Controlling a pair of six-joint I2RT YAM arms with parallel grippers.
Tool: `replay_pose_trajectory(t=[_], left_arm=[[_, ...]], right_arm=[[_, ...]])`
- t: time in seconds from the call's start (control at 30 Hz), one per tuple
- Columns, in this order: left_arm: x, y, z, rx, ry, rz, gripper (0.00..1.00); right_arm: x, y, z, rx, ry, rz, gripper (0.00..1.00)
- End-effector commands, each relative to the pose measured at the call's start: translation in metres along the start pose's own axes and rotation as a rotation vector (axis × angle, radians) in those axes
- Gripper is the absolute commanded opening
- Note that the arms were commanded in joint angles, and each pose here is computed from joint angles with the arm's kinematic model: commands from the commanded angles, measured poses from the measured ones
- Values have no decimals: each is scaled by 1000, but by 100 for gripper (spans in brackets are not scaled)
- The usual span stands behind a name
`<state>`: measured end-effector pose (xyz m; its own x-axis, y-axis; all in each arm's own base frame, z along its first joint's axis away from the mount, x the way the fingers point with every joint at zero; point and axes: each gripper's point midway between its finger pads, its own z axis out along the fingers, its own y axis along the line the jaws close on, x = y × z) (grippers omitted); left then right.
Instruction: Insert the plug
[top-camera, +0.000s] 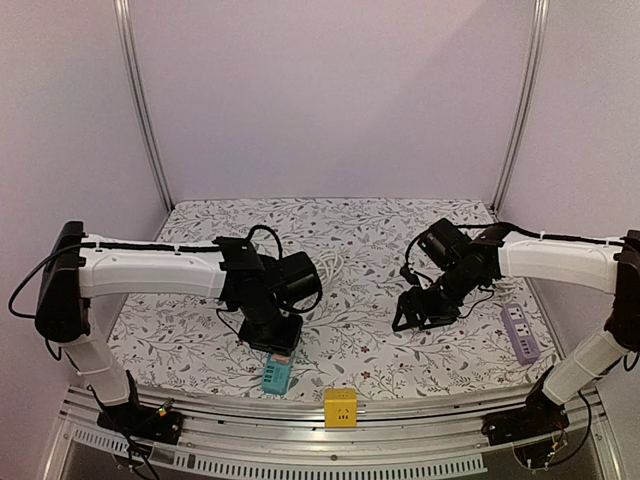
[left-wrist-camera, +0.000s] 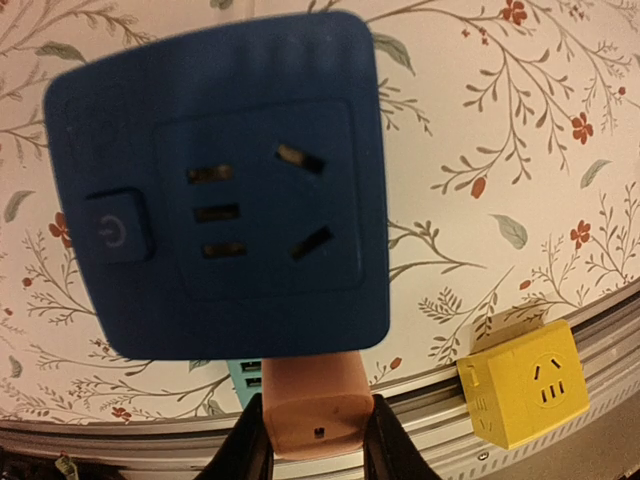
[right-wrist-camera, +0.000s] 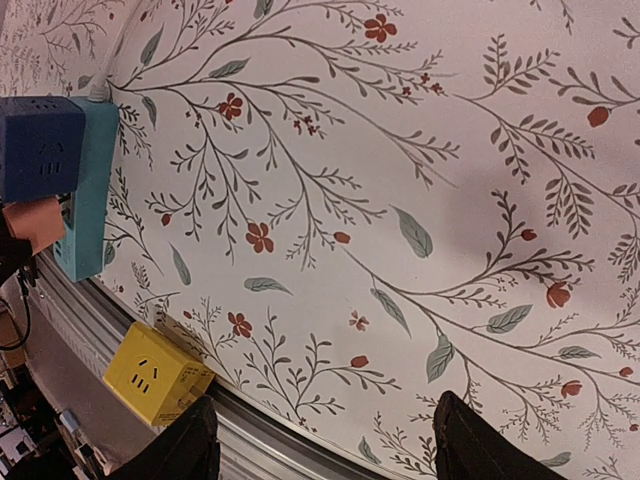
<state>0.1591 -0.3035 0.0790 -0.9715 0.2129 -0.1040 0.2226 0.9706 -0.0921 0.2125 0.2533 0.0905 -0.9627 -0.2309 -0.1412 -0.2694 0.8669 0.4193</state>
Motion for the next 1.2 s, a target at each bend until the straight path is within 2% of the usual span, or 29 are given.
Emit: replay_pose_trajectory(t=[0.0, 0.67, 1.17], left_arm=[[13, 7, 10, -21, 71, -11, 0], [-3, 25, 26, -52, 135, 37, 0], [14, 44, 55, -81, 142, 17, 0]], right_arm=[[4, -2, 7, 1, 24, 8, 73], [6, -6, 13, 13, 44, 2, 73], [0, -7, 20, 36, 71, -23, 73]])
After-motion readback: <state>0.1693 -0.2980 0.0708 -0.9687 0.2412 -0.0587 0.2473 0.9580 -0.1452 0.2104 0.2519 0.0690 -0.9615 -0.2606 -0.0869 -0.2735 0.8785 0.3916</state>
